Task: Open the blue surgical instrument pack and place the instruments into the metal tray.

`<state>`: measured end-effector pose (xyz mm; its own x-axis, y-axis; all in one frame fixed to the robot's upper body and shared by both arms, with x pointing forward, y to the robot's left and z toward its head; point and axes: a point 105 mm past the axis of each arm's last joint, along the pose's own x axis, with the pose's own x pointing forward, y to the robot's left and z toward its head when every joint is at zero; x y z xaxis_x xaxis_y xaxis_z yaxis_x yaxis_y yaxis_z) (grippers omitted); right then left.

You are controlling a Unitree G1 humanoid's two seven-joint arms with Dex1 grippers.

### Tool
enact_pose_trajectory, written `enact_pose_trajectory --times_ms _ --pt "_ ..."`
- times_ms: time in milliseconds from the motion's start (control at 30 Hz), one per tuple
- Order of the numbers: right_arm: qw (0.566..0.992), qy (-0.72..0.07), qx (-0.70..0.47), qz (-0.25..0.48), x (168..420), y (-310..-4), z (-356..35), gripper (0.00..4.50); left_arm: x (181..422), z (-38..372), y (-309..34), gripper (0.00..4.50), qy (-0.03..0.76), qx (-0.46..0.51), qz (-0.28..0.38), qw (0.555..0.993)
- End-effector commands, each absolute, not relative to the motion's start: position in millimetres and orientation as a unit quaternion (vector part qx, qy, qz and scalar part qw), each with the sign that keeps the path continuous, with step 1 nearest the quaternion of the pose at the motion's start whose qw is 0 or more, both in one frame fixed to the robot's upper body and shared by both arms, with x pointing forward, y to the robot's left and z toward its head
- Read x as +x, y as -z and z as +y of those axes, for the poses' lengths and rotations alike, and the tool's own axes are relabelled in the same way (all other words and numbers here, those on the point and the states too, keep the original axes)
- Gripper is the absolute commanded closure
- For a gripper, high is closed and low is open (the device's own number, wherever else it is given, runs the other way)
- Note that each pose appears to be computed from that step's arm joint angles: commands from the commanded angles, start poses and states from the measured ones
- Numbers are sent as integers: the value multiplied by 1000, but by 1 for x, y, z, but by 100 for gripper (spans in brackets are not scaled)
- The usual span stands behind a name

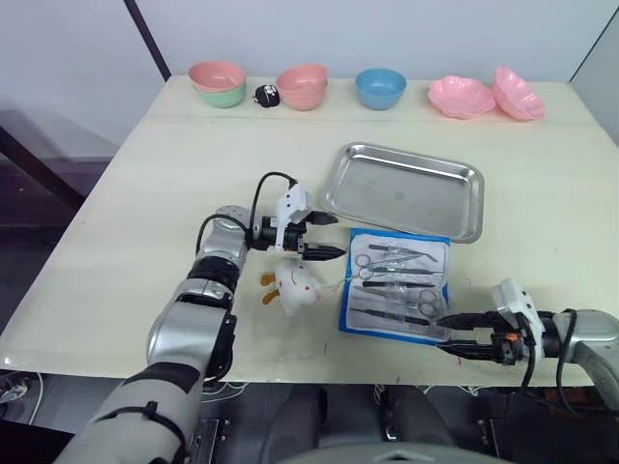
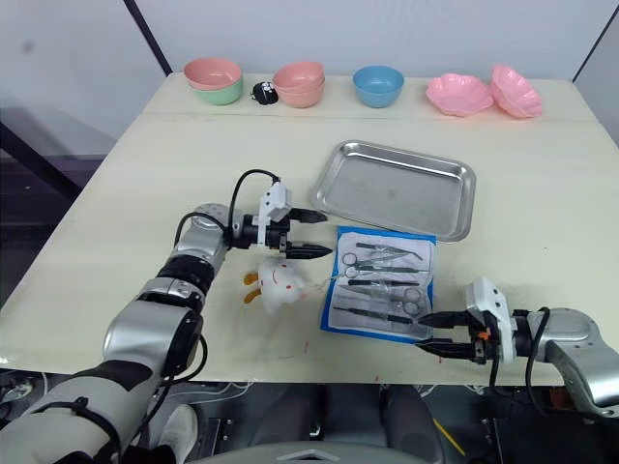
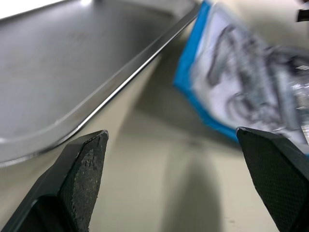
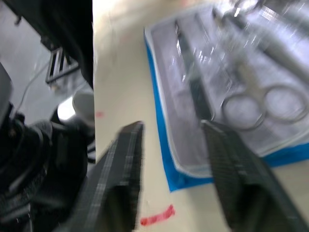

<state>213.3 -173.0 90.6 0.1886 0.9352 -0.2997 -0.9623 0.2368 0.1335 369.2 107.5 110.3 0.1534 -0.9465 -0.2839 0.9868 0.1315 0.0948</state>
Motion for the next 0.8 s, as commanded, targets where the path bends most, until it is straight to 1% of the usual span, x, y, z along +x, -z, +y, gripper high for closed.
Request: enact_pose_trajectory --times_ms 33,67,100,200,333,400,433,500,800 --pt "783 -612 -52 95 222 -123 -174 86 358 116 -132 0 673 139 29 726" --pt "788 -607 -57 79 226 -127 -174 18 354 118 -135 0 679 140 23 721" --pt "793 -602 -65 67 230 -129 -173 2 350 119 -138 0 685 147 14 714" --pt "802 -587 -101 44 241 -123 -172 2 336 121 -145 0 701 174 -2 691" --pt "813 -562 -149 7 255 -115 -173 2 322 120 -157 0 714 189 -24 674" --pt "818 -554 -156 -6 260 -114 -173 2 317 121 -160 0 719 196 -23 666" --pt "821 -548 -160 -15 264 -112 -173 2 313 123 -160 0 723 204 -11 661" --pt "823 -548 -150 -15 267 -106 -171 2 308 126 -161 0 728 203 11 655" --pt "825 -548 -140 2 274 -85 -166 2 297 121 -172 0 742 210 8 636"
